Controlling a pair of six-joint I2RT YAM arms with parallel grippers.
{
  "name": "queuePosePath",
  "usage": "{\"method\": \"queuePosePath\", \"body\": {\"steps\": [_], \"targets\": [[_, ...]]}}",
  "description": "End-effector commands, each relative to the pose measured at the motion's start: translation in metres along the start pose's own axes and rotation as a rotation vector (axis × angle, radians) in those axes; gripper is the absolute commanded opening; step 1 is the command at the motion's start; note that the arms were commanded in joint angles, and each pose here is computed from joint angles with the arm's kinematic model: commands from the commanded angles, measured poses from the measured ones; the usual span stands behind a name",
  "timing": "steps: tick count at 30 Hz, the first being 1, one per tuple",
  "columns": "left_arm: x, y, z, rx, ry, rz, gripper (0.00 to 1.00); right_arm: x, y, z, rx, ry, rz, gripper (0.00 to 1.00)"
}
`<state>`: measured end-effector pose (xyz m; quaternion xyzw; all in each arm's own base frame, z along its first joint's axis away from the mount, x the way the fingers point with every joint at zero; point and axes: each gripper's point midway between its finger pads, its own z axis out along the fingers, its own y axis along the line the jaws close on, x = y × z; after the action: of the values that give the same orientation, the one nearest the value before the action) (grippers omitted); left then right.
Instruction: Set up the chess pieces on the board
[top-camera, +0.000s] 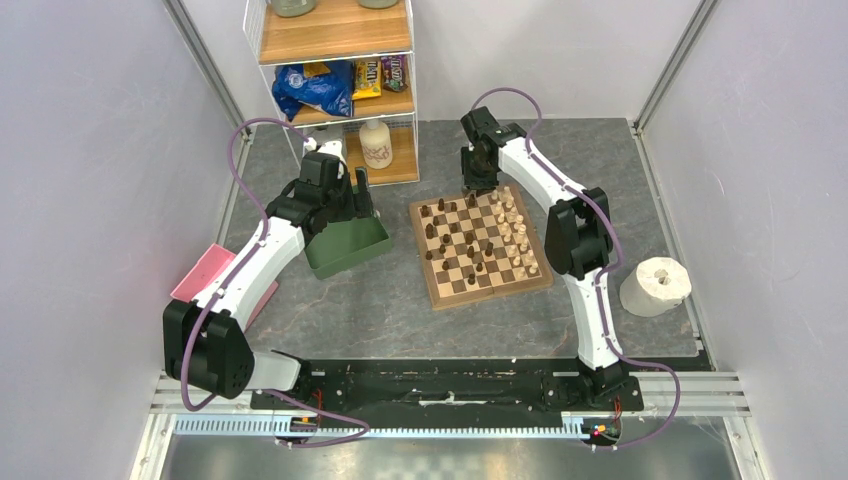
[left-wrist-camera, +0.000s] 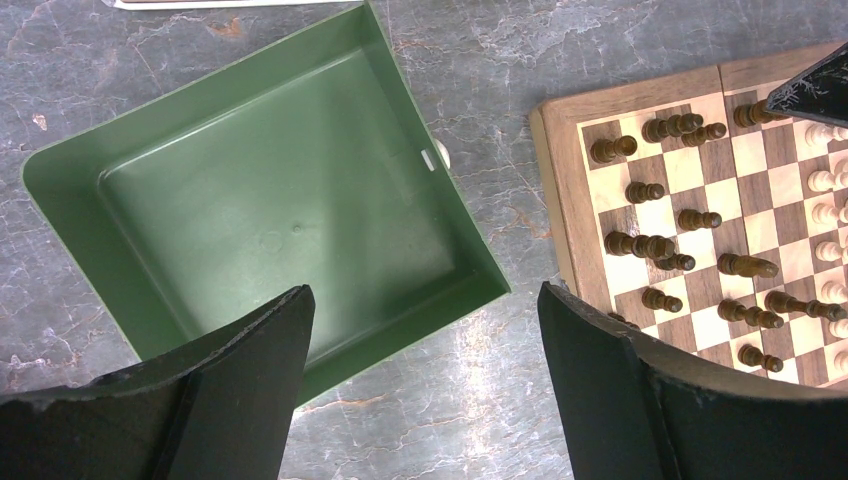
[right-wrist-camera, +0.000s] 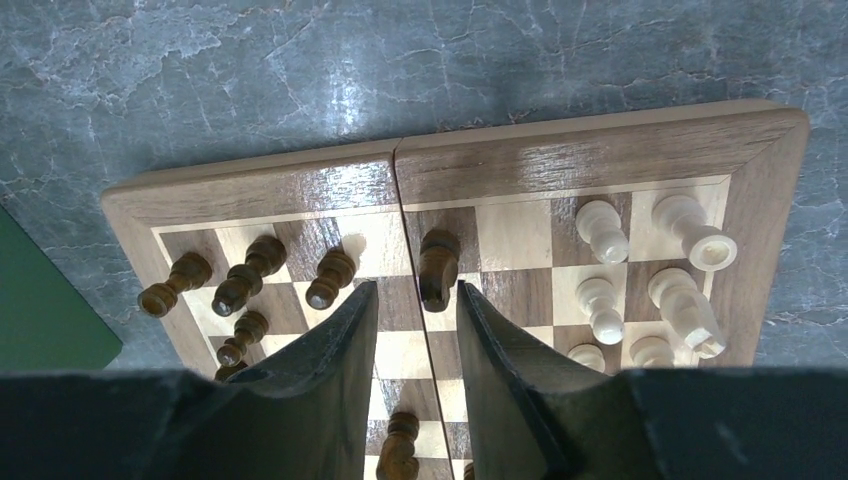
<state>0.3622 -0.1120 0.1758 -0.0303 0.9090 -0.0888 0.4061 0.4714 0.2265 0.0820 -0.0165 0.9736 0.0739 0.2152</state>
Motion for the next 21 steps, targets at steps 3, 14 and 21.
{"method": "queuePosePath", "body": {"steps": [3, 14, 21], "targets": [[-0.02, -0.002, -0.009, 0.013, -0.064, -0.01, 0.9, -0.008, -0.004, 0.001, 0.029, -0.017, -0.027, 0.4], [-0.019, -0.003, -0.009, 0.02, -0.062, -0.013, 0.9, -0.01, -0.003, 0.001, 0.023, -0.025, -0.039, 0.18], [-0.019, -0.003, -0.01, 0.018, -0.063, -0.015, 0.89, -0.019, -0.004, -0.032, 0.039, -0.084, -0.054, 0.09]]}}
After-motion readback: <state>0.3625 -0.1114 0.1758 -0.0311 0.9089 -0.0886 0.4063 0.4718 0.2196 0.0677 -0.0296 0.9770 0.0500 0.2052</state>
